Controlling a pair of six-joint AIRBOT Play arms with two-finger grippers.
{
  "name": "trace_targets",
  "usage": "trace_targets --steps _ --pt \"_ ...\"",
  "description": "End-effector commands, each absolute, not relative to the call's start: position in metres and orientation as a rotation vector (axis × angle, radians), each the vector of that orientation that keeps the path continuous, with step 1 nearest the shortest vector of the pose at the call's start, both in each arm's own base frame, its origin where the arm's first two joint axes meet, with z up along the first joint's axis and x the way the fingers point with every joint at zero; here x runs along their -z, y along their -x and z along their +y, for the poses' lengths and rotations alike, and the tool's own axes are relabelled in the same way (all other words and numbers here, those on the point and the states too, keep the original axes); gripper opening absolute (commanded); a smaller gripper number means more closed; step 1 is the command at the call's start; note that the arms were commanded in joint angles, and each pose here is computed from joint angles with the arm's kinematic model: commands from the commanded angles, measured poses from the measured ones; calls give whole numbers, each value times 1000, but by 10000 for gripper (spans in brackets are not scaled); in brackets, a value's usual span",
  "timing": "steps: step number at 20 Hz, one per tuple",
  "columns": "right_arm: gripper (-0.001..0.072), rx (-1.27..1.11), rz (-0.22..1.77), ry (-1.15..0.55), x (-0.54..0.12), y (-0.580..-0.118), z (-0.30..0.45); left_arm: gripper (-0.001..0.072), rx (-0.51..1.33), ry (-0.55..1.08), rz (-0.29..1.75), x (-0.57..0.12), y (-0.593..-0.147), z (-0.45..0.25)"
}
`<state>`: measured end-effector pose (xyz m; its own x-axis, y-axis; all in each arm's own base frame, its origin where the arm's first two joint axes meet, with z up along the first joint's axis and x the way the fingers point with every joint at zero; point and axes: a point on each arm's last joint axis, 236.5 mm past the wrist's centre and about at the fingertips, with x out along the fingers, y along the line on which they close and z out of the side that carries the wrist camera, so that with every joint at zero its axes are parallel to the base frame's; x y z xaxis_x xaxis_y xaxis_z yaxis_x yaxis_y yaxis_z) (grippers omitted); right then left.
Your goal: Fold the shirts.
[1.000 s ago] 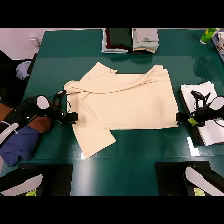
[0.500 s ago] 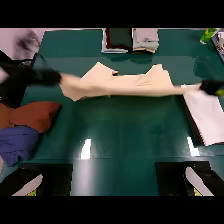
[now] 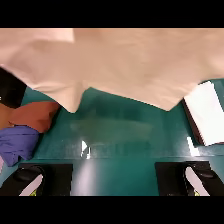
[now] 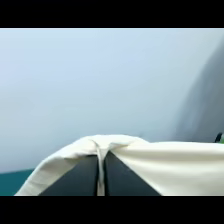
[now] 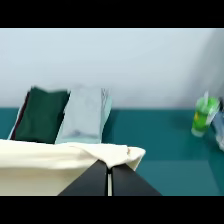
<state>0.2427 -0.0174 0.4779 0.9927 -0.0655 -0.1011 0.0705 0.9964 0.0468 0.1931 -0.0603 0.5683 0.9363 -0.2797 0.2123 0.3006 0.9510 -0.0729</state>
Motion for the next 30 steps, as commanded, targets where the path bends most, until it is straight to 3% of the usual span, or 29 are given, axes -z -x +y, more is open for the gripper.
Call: trace_targets --steps 1,3,7,10,13,17,20,23,26,30 --pt "14 97 53 -22 -512 -221 -19 25 286 107 -302 -597 -165 -51" --pt "14 95 135 -22 -501 -233 -22 25 276 90 -184 -571 -193 -56" --pt "13 43 370 -75 -434 -296 -25 27 220 16 273 -455 -297 -67" --pt "14 -6 638 -117 -333 -353 -24 27 211 -25 610 -333 -377 -84" --pt "14 -59 910 -133 -213 -401 -15 27 197 -51 916 -194 -428 -94" --pt "14 -55 1153 -190 -82 -438 -17 27 174 -60 1090 -67 -475 -98" --pt "13 -50 1200 -204 -43 -465 -21 27 161 -33 1085 -32 -501 -95" --pt "13 -61 1181 -202 -51 -487 -21 27 179 -31 1042 -36 -512 -96" --pt "14 -73 1186 -173 -71 -485 -23 27 222 -106 1137 -46 -489 -93" --pt "14 -36 1279 -113 -56 -447 -33 27 239 -135 1329 -36 -443 -87"
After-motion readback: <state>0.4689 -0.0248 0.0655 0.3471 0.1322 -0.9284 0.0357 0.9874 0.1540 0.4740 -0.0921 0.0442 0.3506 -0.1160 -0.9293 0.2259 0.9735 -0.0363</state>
